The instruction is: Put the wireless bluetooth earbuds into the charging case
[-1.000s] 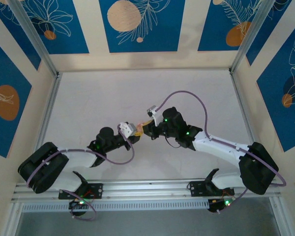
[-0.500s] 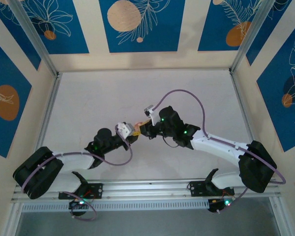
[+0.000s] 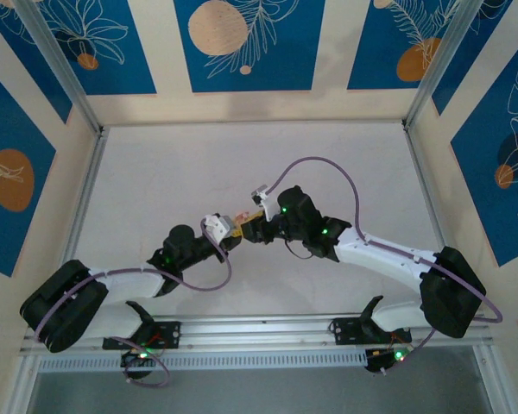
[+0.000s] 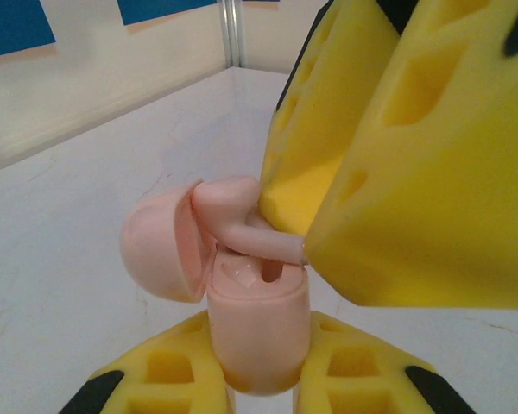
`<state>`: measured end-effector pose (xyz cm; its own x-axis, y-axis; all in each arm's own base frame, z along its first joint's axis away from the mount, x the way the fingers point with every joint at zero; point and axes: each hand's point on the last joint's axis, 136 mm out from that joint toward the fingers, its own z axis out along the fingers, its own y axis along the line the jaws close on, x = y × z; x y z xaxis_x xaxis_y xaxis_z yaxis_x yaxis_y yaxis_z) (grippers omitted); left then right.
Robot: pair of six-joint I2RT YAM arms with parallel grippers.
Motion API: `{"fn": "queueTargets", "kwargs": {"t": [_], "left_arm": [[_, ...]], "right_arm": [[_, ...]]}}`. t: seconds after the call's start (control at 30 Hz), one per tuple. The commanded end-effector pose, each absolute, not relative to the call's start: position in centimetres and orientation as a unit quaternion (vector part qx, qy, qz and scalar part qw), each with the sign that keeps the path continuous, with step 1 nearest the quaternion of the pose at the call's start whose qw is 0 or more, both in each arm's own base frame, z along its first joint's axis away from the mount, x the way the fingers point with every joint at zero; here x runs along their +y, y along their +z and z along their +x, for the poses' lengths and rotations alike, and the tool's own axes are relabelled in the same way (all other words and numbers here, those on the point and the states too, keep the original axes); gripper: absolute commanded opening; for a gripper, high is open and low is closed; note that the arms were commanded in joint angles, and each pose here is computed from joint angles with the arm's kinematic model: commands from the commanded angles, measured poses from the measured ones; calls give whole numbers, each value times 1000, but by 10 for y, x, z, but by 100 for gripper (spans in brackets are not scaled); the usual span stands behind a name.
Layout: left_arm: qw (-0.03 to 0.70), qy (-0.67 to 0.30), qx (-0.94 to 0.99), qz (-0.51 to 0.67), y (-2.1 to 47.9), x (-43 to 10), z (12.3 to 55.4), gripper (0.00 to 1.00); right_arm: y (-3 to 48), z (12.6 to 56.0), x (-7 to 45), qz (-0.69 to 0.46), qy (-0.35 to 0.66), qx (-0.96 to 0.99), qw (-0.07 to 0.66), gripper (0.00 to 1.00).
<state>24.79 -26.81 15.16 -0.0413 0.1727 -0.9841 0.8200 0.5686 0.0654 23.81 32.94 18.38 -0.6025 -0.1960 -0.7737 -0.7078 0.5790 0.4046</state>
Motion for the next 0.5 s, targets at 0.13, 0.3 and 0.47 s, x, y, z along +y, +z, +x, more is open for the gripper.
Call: {"fn": "queueTargets", "kwargs": {"t": [0.13,0.3,0.47], "left_arm": [[612,-271,640,378,167,-268,245,11],[615,-270,633,385,165,-268,242,12],[620,-272,618,401,163,-269,236,12]], "right_arm": [[209,235,326,-278,380,804,363,44],[229,228,322,-284,404,784,376,45],[242,219,316,-292,430,764,381,46]]}}
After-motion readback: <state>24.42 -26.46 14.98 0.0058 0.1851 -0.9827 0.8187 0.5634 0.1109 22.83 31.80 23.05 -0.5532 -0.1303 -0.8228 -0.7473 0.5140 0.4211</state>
